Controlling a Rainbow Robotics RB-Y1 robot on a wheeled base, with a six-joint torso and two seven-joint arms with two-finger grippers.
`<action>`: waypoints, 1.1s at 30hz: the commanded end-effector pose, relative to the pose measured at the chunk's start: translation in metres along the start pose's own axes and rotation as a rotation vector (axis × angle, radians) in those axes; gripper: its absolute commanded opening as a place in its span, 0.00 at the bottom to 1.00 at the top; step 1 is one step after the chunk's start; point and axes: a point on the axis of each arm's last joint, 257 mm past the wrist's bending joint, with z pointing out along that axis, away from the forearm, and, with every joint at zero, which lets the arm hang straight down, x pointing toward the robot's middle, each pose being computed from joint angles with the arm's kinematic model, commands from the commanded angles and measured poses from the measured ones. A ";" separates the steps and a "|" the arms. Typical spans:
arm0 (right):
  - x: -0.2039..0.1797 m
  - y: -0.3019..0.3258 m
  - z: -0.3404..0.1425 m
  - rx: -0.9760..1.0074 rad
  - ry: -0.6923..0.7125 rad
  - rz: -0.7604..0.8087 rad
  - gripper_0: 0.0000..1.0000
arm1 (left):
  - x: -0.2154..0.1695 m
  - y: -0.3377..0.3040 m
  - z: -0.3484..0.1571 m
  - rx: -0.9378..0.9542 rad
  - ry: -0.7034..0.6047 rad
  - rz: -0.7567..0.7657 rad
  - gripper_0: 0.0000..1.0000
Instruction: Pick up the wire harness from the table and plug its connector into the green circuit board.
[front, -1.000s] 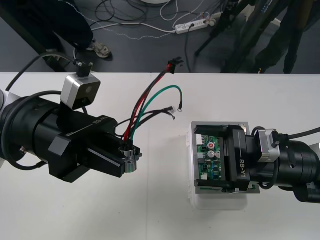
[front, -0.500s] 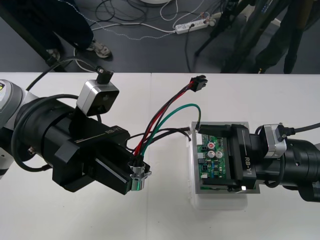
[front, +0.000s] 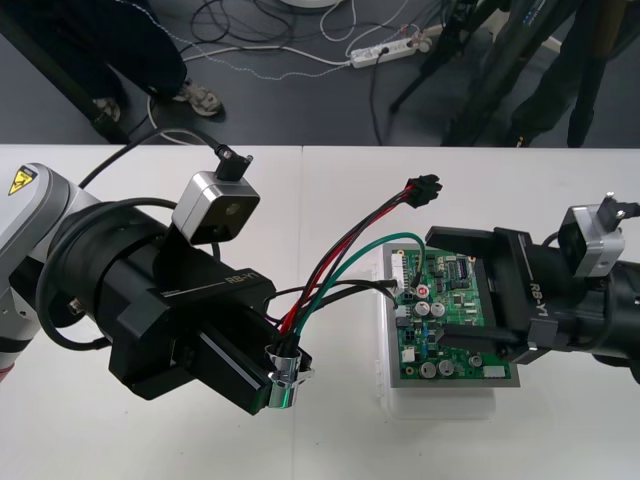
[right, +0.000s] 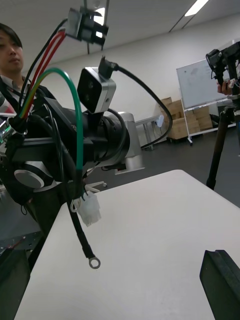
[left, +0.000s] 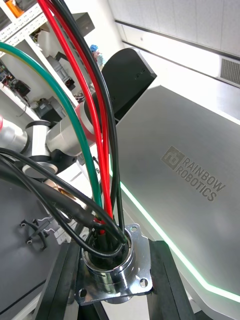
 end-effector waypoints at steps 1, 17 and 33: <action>-0.031 -0.004 -0.009 -0.025 -0.010 0.064 1.00 | 0.005 -0.011 0.001 0.024 0.065 -0.069 0.00; -0.059 -0.022 -0.012 -0.072 -0.175 0.230 1.00 | 0.003 -0.013 0.003 0.039 0.056 -0.070 0.00; -0.070 0.011 0.009 -0.268 -0.216 0.262 1.00 | 0.002 -0.013 0.003 0.042 0.055 -0.072 0.00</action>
